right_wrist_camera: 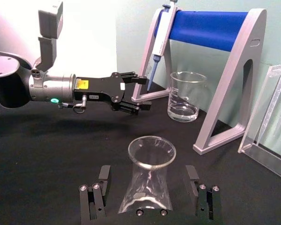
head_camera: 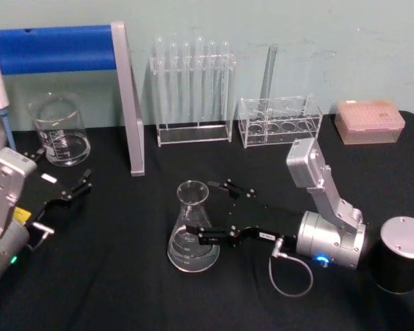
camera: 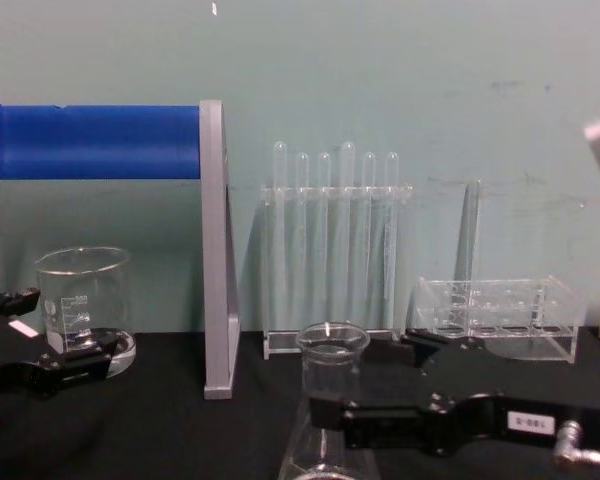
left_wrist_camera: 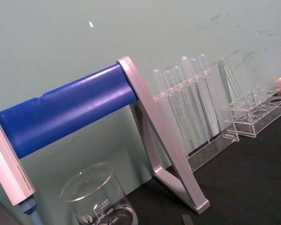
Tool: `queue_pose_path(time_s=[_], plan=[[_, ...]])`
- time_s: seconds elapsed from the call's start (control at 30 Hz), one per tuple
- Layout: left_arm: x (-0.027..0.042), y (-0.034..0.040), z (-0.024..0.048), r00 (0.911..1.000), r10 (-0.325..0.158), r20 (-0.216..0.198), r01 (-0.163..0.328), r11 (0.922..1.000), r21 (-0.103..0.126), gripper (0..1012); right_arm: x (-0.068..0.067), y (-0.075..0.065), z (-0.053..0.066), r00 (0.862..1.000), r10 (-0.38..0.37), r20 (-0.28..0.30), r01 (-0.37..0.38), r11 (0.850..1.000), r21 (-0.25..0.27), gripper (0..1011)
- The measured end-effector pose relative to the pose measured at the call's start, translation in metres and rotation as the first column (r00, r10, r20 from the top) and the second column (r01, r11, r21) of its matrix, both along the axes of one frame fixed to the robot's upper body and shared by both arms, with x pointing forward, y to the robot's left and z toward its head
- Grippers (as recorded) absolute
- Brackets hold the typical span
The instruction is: Grasp the erlenmeyer flask with one hand, shake it three times, then place it back.
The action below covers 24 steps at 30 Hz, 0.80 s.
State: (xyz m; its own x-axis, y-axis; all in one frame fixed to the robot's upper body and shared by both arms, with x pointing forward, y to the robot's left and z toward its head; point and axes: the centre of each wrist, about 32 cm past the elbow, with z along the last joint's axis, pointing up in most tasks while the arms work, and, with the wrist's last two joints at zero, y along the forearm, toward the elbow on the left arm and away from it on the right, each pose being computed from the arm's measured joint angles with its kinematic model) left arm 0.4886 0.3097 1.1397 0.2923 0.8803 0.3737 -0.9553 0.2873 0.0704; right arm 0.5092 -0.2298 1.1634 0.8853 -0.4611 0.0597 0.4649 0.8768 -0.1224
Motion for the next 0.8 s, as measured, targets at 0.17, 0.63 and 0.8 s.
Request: queue_pose_path(time_s=[0.17, 0.63, 0.8], plan=[[0.0000, 0.0000, 0.0000, 1.0000, 0.000, 0.000, 0.000, 1.0000, 0.000, 1001, 0.007, 0.007, -0.002, 1.000, 0.002, 0.003, -0.002, 1.000, 0.002, 1002], [0.0000, 0.0000, 0.0000, 1.0000, 0.000, 0.000, 0.000, 1.0000, 0.000, 1001, 0.017, 0.017, -0.004, 1.000, 0.001, 0.000, -0.001, 1.000, 0.007, 1003], [0.0000, 0.0000, 0.0000, 1.0000, 0.000, 0.000, 0.000, 1.0000, 0.000, 1001, 0.018, 0.019, -0.003, 1.000, 0.004, 0.002, -0.004, 1.000, 0.005, 1002]])
